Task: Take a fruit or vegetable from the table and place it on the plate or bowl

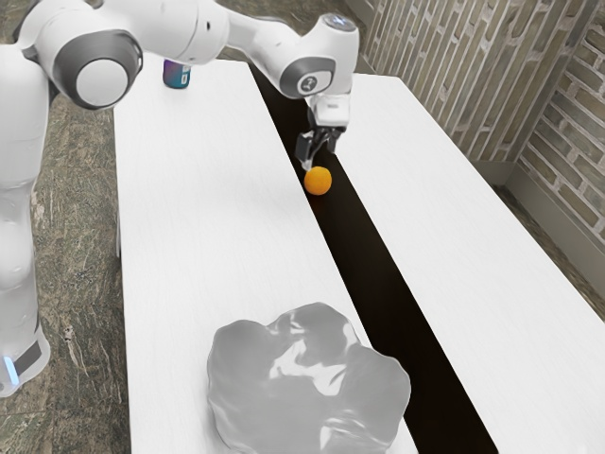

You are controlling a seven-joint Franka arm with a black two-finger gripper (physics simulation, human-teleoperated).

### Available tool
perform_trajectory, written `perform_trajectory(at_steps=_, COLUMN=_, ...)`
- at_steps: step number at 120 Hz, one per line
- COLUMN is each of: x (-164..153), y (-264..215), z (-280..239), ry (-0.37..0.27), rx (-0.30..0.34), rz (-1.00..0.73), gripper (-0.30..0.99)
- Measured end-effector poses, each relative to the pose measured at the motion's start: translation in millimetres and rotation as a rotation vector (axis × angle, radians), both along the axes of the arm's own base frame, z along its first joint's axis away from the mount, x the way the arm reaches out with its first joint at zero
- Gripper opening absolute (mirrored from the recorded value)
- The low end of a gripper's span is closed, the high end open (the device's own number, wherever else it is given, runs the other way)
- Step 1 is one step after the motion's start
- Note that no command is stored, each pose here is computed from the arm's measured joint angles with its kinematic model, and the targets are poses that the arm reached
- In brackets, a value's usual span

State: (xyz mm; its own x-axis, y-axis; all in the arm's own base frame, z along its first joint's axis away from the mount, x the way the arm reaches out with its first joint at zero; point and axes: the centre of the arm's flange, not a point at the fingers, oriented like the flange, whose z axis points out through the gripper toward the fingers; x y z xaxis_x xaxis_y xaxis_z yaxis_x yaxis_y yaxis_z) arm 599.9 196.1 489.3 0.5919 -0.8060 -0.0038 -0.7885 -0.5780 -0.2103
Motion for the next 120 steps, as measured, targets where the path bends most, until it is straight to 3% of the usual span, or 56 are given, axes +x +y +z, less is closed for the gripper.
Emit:
perform_trajectory(at_steps=71, x=-5.8, y=15.2, z=-21.3, ry=0.057, rx=-0.02, rz=-0.008, gripper=0.69)
perform_trajectory(at_steps=120, x=-2.0, y=2.9, z=-23.1, ry=0.055, rx=-0.044, rz=-0.031, gripper=0.69)
